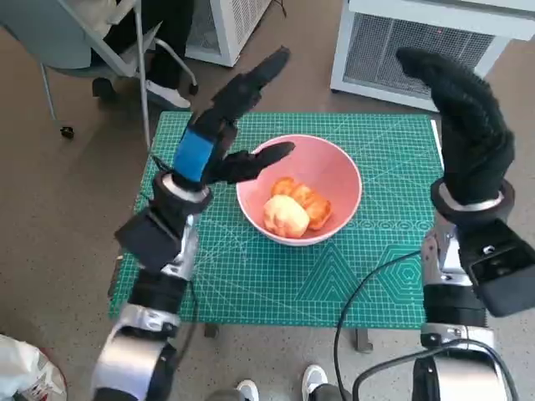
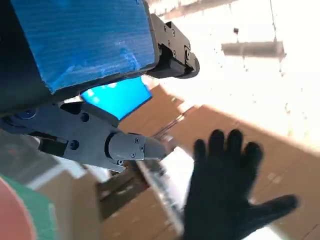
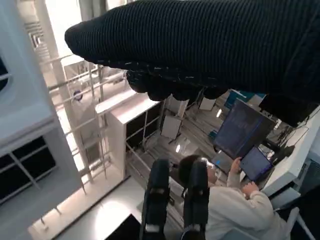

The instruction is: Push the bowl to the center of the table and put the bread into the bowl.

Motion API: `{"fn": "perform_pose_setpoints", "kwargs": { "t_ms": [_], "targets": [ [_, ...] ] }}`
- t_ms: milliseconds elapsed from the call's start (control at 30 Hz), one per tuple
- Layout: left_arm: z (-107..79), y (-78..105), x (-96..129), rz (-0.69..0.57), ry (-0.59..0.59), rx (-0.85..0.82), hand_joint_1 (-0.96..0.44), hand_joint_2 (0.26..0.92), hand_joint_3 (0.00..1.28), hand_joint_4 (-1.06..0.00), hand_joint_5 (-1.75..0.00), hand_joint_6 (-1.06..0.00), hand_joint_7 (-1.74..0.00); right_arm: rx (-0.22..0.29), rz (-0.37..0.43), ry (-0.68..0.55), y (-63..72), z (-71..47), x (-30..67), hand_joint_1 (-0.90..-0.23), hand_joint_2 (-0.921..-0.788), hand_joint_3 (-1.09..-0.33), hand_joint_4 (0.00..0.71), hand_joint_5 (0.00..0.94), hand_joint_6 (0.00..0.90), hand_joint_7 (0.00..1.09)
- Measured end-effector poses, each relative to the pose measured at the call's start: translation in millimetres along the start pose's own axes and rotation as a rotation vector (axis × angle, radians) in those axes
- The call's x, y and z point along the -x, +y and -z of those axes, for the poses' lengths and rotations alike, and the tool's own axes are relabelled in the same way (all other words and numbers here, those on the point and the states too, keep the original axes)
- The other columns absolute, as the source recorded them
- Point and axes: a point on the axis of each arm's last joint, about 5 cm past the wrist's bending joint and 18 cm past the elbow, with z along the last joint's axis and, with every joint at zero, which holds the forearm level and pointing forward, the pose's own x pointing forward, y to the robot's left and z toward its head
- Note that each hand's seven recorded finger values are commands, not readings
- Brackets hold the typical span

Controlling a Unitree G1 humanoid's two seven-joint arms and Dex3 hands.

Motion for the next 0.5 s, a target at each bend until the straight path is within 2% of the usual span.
{"fn": "perform_pose_setpoints", "kwargs": {
  "t_ms": [500],
  "targets": [
    [-3.8,-1.4,0.4,-0.079,-0.040,0.069,-0.45,0.921,0.47,-0.26,0.00,-0.32,-0.07,-0.014,-0.007,-0.013,1.0,-6.2,-9.7,-0.562,-0.921,-0.741,0.261,0.001,0.229,0.26]
  ]
}}
